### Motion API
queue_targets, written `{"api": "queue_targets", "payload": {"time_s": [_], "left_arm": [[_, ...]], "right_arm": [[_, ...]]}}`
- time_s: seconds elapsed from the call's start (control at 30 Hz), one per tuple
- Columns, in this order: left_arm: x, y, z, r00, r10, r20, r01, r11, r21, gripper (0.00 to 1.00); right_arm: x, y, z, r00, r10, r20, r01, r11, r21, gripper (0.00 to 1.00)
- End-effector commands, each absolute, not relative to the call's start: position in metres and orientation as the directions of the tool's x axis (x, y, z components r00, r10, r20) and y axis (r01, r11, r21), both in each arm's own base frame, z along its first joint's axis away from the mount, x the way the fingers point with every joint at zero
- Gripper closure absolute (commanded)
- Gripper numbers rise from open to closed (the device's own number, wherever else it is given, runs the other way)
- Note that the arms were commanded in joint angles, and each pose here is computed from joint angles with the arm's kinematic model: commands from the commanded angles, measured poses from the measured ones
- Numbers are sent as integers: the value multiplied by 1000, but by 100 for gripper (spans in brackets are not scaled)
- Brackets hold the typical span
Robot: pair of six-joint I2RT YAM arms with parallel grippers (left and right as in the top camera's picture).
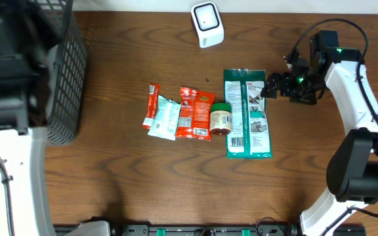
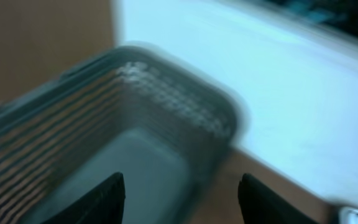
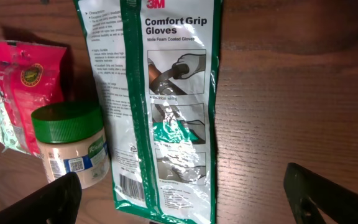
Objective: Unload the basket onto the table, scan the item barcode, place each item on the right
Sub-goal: 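Reach into the basket and grasp the orange Kleenex tissue pack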
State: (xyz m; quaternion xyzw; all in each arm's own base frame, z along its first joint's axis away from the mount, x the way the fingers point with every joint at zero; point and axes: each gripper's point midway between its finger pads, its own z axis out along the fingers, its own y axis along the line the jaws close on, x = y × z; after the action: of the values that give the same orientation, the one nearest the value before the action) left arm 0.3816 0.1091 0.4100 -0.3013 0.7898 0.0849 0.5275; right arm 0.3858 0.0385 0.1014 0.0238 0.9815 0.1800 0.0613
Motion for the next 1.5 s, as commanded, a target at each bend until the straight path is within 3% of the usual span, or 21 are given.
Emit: {"api": "queue_targets", "payload": {"time_s": [0.0,0.2,0.23,0.6,0.93,1.47], "left_arm": [[378,162,347,-276,-550,-788,-745,640,-186,40],[361,216,263,-331,-709,-622,-868,487,-94,36],[360,221,252,-330,-729,-599,-881,466,-82,27],[335,231,168,-162,-901,-402,-984,178,-2,26],[327,229,131,-114,-929,-353,-993,102,52,26],[312,226,71,-112,-938,-328,-992,87,91,26]], "right_arm": [[389,39,104,-990,52,-127,4,936,352,1],[389,39,104,-990,53,-127,5,936,352,1],[389,39,104,-990,53,-127,5,936,352,1],[389,39,104,-990,53,-127,5,936,352,1],[389,39,104,-991,52,-127,4,936,352,1],[389,39,104,-990,53,-127,5,936,352,1]]}}
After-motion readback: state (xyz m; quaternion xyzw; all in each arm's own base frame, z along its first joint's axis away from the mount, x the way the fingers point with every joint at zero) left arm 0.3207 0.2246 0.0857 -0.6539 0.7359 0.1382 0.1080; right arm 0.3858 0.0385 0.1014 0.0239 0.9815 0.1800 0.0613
